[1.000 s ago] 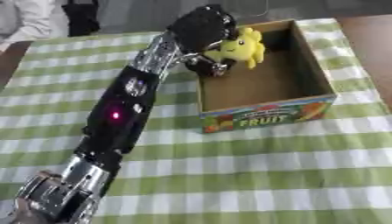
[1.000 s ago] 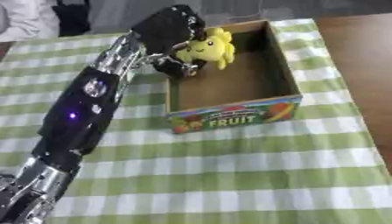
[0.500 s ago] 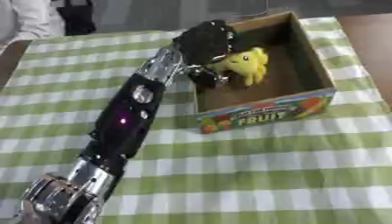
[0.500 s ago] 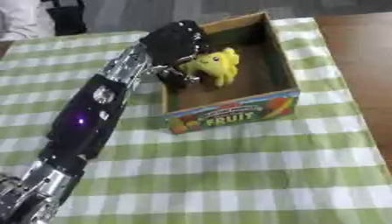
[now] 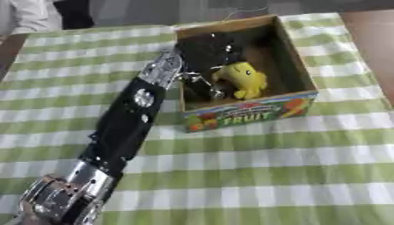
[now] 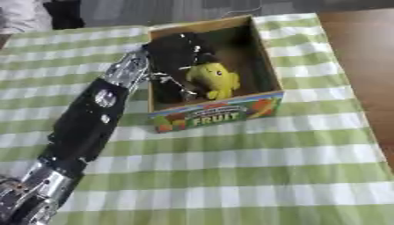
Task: Pick up objects on the table and place them in the box.
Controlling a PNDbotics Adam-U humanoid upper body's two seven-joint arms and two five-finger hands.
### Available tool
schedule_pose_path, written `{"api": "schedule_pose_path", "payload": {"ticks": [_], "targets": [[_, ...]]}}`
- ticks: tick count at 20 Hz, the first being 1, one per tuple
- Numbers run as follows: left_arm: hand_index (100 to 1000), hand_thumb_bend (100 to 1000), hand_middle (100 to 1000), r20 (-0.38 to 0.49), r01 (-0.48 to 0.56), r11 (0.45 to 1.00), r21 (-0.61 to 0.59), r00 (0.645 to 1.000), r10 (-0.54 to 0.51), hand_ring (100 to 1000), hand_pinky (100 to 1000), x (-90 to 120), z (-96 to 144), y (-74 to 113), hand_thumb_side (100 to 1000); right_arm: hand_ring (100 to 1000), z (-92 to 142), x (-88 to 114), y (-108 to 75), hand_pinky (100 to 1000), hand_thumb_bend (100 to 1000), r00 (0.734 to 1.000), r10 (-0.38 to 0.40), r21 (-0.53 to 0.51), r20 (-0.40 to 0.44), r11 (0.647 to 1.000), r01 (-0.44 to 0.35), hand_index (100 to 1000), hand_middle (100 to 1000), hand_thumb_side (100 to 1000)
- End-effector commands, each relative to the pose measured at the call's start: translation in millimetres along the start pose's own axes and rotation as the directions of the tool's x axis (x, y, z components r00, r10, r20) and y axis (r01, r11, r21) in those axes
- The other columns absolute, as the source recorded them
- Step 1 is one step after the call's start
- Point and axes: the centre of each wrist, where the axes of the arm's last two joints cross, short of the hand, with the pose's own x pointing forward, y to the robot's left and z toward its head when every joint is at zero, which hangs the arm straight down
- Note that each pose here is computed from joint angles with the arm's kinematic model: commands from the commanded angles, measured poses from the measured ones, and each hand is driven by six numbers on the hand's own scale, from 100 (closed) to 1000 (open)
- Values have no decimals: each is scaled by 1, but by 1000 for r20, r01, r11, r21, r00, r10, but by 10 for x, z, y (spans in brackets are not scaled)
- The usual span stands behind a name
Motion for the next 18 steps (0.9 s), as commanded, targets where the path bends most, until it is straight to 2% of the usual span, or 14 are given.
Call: {"api": "schedule_pose_path", "payload": {"ticks": [1,4,11,18], "targets": [[937,525,859,-27,38,999,-6,999,-39,928,877,-87,25,80,689,834,-41,66,-11,801,100,1000,-12,-10,27,1000,12,859,527,574],[948,523,859,-42,44,999,6,998,-44,926,877,-101,30,104,702,834,-39,65,-9,801,100,1000,-13,-10,26,1000,13,858,527,574],[965,529,851,-104,60,991,117,993,-48,911,870,-185,64,286,755,834,-35,63,-8,801,100,1000,-16,-11,23,1000,16,857,527,572],[917,481,805,-190,77,951,299,982,-20,869,857,-274,199,597,748,833,-24,53,-22,800,100,1000,-10,-16,19,1000,10,857,528,571]]}}
